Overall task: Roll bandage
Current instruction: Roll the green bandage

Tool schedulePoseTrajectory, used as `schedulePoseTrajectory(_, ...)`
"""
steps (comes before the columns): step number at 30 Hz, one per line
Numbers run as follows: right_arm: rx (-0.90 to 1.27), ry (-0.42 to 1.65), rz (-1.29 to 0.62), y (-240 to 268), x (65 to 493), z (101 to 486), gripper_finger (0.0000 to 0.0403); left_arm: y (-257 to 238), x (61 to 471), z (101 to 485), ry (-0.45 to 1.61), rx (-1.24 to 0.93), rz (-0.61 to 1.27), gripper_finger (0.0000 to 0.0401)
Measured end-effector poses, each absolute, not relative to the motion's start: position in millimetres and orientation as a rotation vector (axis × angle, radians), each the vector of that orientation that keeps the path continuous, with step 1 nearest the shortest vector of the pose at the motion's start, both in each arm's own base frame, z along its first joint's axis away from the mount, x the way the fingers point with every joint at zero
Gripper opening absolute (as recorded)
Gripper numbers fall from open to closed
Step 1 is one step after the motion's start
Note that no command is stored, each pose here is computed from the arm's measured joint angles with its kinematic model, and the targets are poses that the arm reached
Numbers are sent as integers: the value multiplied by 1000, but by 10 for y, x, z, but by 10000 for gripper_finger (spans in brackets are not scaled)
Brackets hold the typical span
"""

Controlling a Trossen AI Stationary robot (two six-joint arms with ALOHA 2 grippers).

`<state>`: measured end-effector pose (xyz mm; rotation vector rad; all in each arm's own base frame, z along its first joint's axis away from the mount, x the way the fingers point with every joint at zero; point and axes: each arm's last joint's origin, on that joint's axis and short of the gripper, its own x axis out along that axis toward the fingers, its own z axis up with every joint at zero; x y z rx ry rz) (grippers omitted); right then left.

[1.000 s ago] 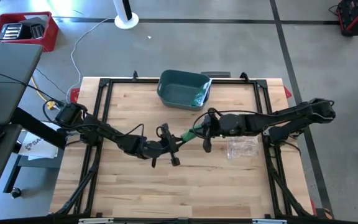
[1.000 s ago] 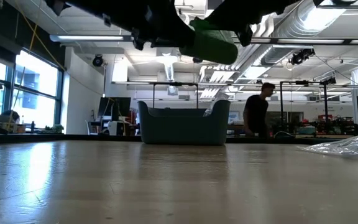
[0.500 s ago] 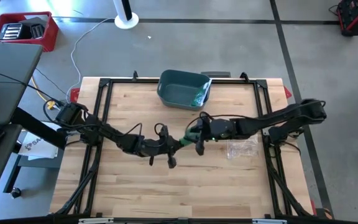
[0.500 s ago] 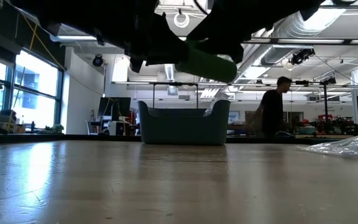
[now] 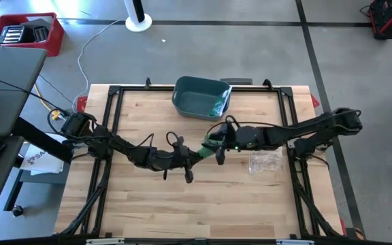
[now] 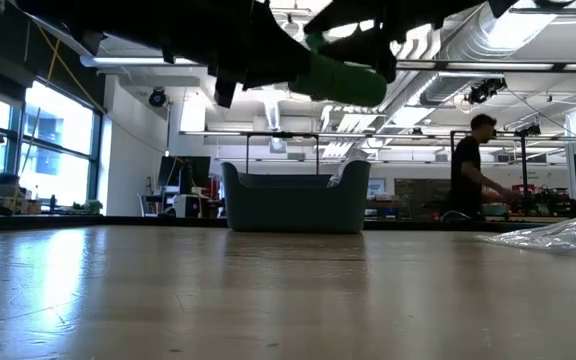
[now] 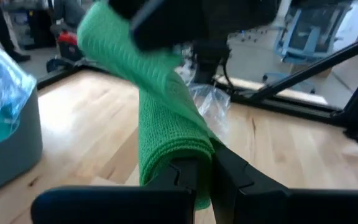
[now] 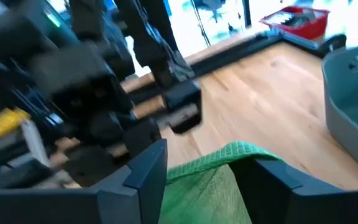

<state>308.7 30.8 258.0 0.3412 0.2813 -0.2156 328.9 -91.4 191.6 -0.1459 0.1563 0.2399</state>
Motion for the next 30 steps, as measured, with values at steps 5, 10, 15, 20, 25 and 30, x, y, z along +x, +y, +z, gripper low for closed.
schedulePoseTrajectory(5, 355, 244, -241, 284, 2969, 2739, 169, -971, 3290, 2012, 75, -136, 200, 14)
schedulePoseTrajectory(10, 346, 281, -159, 282, 2976, 2716, 169, -1027, 3278, 2041, 52, -109, 161, 14)
schedulePoseTrajectory(15, 271, 297, 105, 347, 3016, 2713, 170, -1034, 3277, 2023, 72, -101, 138, 15)
schedulePoseTrajectory(20, 250, 261, 64, 331, 3051, 2713, 170, -1040, 3278, 2018, 79, -99, 115, 15)
schedulePoseTrajectory(25, 256, 264, 31, 256, 3104, 2657, 177, -1032, 3278, 2009, 88, -82, 124, 15)
schedulePoseTrajectory(30, 217, 240, -4, 231, 3158, 2620, 182, -1028, 3276, 1990, 105, -82, 128, 15)
